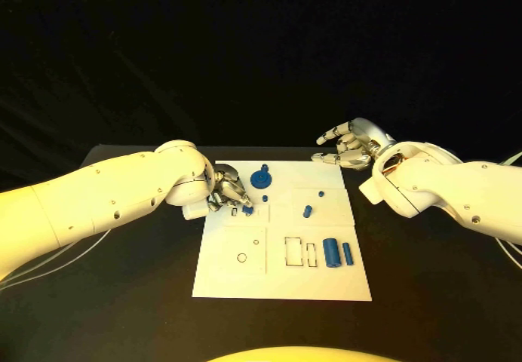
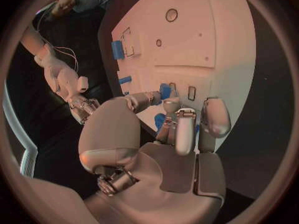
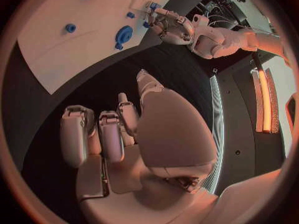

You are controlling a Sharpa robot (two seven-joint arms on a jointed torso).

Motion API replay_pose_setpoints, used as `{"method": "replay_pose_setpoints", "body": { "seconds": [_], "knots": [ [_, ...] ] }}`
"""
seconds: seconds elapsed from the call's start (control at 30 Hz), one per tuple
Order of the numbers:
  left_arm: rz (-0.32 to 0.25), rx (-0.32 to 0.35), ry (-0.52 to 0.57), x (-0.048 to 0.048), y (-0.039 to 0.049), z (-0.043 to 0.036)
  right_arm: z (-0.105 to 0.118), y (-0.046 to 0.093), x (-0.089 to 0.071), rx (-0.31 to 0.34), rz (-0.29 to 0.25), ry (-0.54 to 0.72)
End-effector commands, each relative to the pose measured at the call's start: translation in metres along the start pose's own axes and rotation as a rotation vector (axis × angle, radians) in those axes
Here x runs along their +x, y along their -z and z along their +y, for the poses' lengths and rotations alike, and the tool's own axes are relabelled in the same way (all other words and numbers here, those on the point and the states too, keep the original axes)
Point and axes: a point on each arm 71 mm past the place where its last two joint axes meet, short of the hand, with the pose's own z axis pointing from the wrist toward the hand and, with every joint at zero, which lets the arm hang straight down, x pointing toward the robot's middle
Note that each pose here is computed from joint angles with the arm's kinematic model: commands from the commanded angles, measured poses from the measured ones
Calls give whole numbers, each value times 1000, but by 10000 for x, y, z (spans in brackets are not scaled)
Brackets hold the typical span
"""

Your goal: Assemble the parts on the task board

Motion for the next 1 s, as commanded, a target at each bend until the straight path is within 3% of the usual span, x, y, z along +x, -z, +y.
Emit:
{"method": "replay_pose_setpoints", "body": {
  "seconds": [0.03, 0.4, 1.0],
  "knots": [
    [-16, 0, -7, -9, 4, -14, -2, -1, 5, -2, 4, 1],
    [-51, -15, -70, -20, -6, -36, -10, 1, 0, 0, 4, 1],
    [-46, -22, -110, 35, -39, -76, -1, 2, 10, -5, 10, 1]
  ]
}}
